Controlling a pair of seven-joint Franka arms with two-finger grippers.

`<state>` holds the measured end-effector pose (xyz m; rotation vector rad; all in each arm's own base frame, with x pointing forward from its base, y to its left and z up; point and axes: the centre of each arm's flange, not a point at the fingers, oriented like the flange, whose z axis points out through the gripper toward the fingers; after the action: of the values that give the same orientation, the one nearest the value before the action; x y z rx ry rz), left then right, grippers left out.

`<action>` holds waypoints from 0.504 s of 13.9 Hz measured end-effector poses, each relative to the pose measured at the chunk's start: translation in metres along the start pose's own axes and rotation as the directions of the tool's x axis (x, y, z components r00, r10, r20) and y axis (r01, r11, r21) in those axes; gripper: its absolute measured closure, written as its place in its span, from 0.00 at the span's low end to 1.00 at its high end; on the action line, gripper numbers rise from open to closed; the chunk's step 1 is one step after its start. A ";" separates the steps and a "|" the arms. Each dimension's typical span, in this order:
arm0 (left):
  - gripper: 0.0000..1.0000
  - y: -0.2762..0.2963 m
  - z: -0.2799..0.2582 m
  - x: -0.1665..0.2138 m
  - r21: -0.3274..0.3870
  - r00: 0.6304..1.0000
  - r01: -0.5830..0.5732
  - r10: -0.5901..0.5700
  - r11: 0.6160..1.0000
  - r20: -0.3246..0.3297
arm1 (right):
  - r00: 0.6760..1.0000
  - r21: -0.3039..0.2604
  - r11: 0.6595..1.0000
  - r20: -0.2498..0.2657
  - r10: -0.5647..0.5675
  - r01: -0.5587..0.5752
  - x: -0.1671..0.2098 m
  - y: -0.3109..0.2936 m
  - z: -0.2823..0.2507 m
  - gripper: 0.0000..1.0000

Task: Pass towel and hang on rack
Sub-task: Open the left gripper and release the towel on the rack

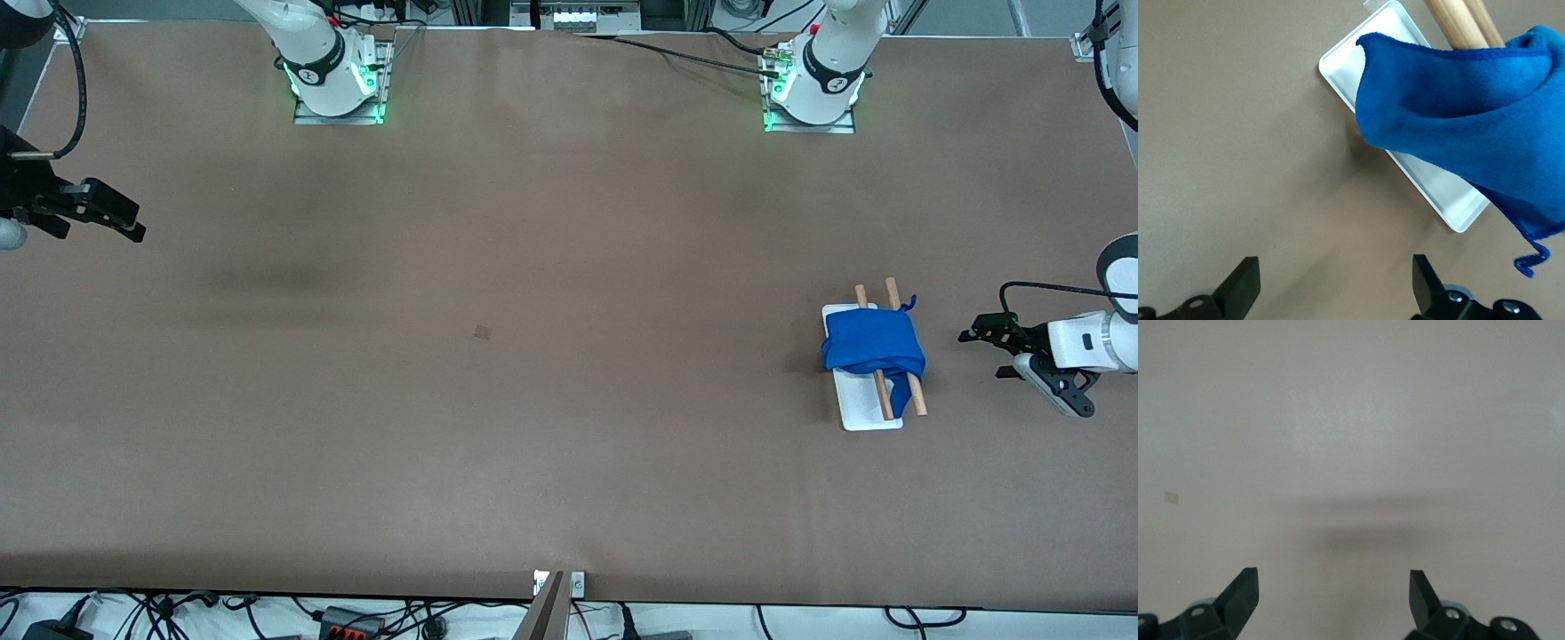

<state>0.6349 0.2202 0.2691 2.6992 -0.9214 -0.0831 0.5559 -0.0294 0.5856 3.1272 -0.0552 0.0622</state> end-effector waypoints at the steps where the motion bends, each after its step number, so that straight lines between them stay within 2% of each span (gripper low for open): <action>1: 0.00 0.001 -0.007 0.000 -0.004 1.000 -0.001 0.001 1.000 0.003 | 1.000 0.000 1.000 0.000 0.000 0.000 0.000 0.000 0.000 0.00; 7: 0.00 0.034 -0.099 0.002 -0.002 0.999 -0.021 0.021 1.000 0.025 | 1.000 0.000 1.000 0.000 -0.004 0.004 0.001 -0.002 0.001 0.00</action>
<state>0.6310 0.2179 0.3734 2.6922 -0.9564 -0.1139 0.5571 -0.0273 0.5844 3.1272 -0.0491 0.0628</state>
